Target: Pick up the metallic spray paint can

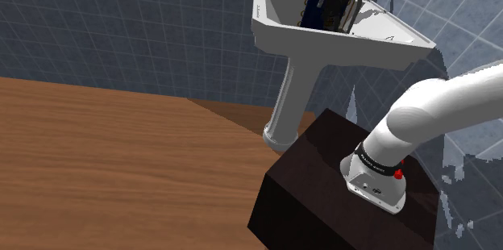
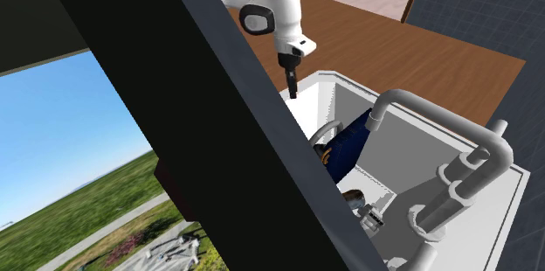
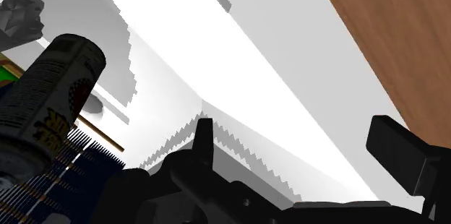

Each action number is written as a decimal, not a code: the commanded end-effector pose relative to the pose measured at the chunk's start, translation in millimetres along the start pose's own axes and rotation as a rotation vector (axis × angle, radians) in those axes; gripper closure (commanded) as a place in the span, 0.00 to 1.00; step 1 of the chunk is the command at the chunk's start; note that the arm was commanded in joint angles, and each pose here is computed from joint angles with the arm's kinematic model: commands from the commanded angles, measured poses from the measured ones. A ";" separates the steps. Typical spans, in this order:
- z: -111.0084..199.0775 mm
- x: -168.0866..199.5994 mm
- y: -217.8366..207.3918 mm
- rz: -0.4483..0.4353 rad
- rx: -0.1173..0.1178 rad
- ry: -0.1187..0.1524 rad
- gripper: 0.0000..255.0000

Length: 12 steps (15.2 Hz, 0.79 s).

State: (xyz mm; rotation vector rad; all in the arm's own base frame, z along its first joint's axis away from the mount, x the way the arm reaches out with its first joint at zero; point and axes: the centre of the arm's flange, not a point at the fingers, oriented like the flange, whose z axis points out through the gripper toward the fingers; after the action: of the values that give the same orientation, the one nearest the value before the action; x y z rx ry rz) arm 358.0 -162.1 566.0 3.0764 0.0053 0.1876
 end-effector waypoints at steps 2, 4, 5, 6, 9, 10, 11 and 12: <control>10.9 7.1 34.7 0.019 -0.029 0.005 0.00; 17.5 12.0 56.8 0.032 -0.048 0.008 0.00; 20.6 14.4 67.9 0.038 -0.057 0.009 0.00; 23.7 16.7 79.1 0.045 -0.067 0.011 0.00; 32.1 23.2 112.9 0.064 -0.095 0.015 0.00; 34.7 25.3 124.2 0.070 -0.104 0.017 0.00; 37.2 27.2 135.6 0.077 -0.114 0.018 0.00; 39.6 29.1 147.0 0.083 -0.123 0.020 0.00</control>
State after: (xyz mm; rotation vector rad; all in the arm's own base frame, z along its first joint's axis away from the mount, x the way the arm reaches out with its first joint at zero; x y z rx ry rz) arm 390.4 -295.7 541.7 2.9656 -0.1189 0.2118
